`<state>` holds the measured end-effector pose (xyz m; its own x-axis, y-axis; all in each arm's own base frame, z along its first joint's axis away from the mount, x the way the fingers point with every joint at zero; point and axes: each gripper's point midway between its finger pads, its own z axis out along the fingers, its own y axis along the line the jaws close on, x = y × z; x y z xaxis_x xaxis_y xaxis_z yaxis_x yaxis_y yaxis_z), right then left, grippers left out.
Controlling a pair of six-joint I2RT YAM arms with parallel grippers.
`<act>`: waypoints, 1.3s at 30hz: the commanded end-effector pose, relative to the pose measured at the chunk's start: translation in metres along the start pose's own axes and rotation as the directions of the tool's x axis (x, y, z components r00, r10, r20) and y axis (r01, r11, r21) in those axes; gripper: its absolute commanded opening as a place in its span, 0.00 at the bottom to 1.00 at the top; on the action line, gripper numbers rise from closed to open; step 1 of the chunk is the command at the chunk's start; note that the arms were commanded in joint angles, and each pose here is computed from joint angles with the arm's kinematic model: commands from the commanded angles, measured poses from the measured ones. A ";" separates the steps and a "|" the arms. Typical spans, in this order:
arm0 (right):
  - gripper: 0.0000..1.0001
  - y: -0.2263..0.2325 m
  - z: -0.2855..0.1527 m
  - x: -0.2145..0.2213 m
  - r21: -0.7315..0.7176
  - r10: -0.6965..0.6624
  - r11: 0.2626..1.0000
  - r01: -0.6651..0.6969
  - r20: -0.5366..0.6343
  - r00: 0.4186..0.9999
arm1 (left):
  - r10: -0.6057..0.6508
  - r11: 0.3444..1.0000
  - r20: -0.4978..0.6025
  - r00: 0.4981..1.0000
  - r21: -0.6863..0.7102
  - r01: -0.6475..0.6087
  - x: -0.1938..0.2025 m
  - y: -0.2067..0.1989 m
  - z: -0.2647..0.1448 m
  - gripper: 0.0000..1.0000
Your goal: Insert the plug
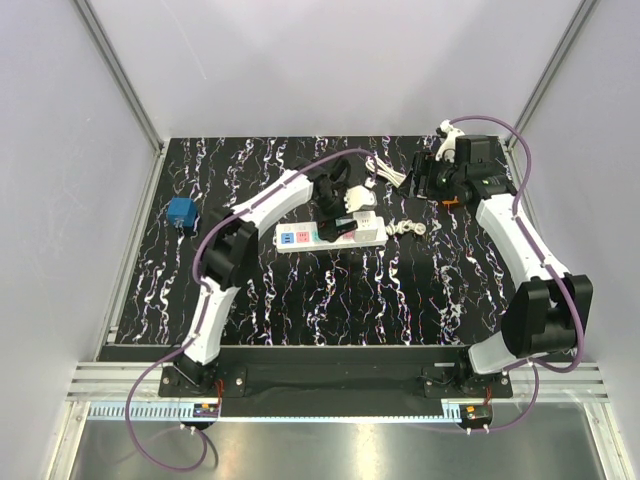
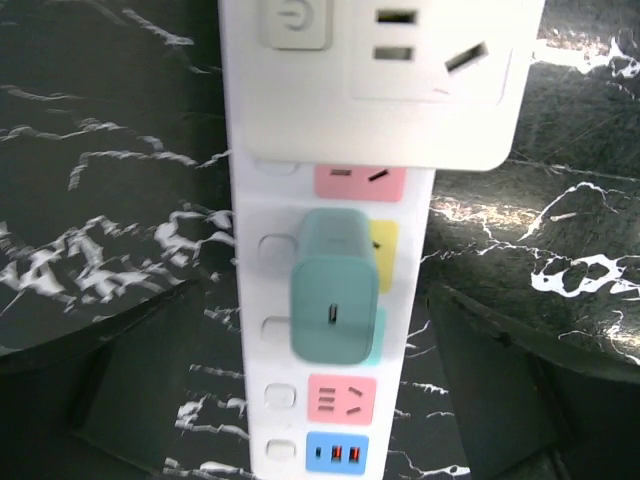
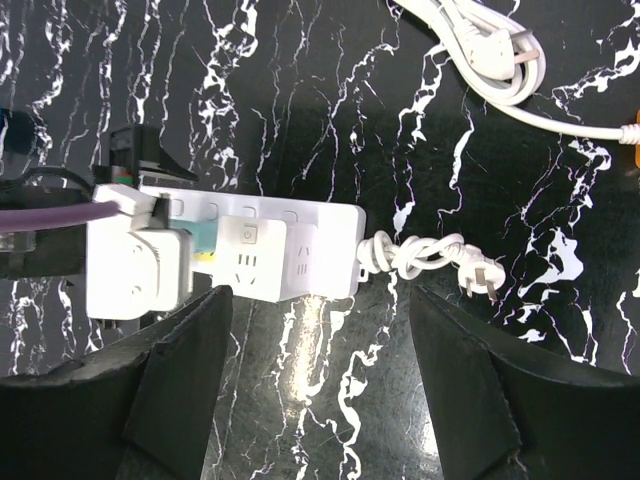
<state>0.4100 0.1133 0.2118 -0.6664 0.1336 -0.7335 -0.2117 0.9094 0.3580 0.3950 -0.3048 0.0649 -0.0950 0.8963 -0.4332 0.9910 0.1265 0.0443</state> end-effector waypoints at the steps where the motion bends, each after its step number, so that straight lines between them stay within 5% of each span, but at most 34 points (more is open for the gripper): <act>1: 0.79 0.013 -0.018 -0.020 -0.039 -0.012 0.999 0.015 0.072 0.997 | 0.055 0.982 0.132 0.990 -0.188 -0.029 -0.046 0.022 -0.071 0.99; 5: 0.80 0.017 -0.022 -0.020 -0.053 -0.007 0.999 0.011 0.073 0.997 | 0.019 0.951 0.136 0.991 -0.308 0.024 -0.042 0.030 -0.096 0.99; 9: 0.82 0.017 -0.019 -0.011 -0.058 0.031 0.998 -0.028 0.052 0.998 | -0.085 0.832 0.294 0.952 -0.504 0.230 -0.047 0.045 -0.160 0.99; 11: 0.86 0.017 -0.016 -0.006 -0.068 0.060 0.996 -0.057 0.036 0.998 | -0.180 0.681 0.455 0.872 -0.583 0.444 -0.043 0.066 -0.192 0.99; 13: 0.99 0.019 -0.016 -0.002 -0.075 0.081 0.994 -0.079 0.029 0.996 | -0.199 0.544 0.545 0.814 -0.630 0.555 -0.031 0.079 -0.243 0.99; 15: 1.00 0.017 -0.015 0.002 -0.069 0.098 0.993 -0.095 0.032 0.995 | -0.258 0.443 0.611 0.748 -0.613 0.654 -0.010 0.087 -0.271 0.99; 18: 1.00 0.015 -0.022 0.004 -0.053 0.115 0.992 -0.111 0.062 0.992 | -0.376 0.294 0.687 0.622 -0.548 0.783 0.041 0.099 -0.297 0.99; 24: 1.00 0.030 -0.042 -0.008 -0.151 0.282 0.956 -0.252 0.237 0.930 | -0.554 0.019 0.792 0.257 -0.297 0.955 0.167 0.102 -0.310 0.94; 27: 1.00 0.043 -0.064 -0.014 -0.225 0.327 0.937 -0.267 0.298 0.897 | -0.539 -0.280 0.840 0.060 -0.246 0.928 0.265 0.097 -0.323 0.92; 28: 1.00 0.054 -0.076 -0.017 -0.272 0.296 0.939 -0.213 0.316 0.901 | -0.514 -0.400 0.857 0.048 -0.289 0.870 0.293 0.091 -0.329 0.93; 30: 1.00 0.068 -0.086 -0.018 -0.345 0.288 0.923 -0.171 0.324 0.901 | -0.466 -0.506 0.885 0.009 -0.275 0.818 0.318 0.086 -0.337 0.97; 31: 1.00 0.070 -0.088 -0.017 -0.356 0.290 0.919 -0.168 0.324 0.901 | -0.463 -0.513 0.886 -0.004 -0.265 0.816 0.323 0.086 -0.333 0.98; 33: 1.00 0.074 -0.088 -0.016 -0.377 0.285 0.913 -0.156 0.315 0.905 | -0.489 -0.452 0.871 0.049 -0.302 0.839 0.322 0.094 -0.328 0.99; 39: 1.00 0.076 -0.073 0.002 -0.394 0.260 0.905 -0.158 0.220 0.940 | -0.541 -0.411 0.830 0.136 -0.402 0.818 0.355 0.125 -0.301 0.98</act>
<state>0.3424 0.1462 0.2787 -0.5041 0.4720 -0.7233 -0.3202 0.6757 0.6640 0.4302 0.1394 0.1919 -0.4993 -0.3589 -0.7886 -0.5351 0.8436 -0.0451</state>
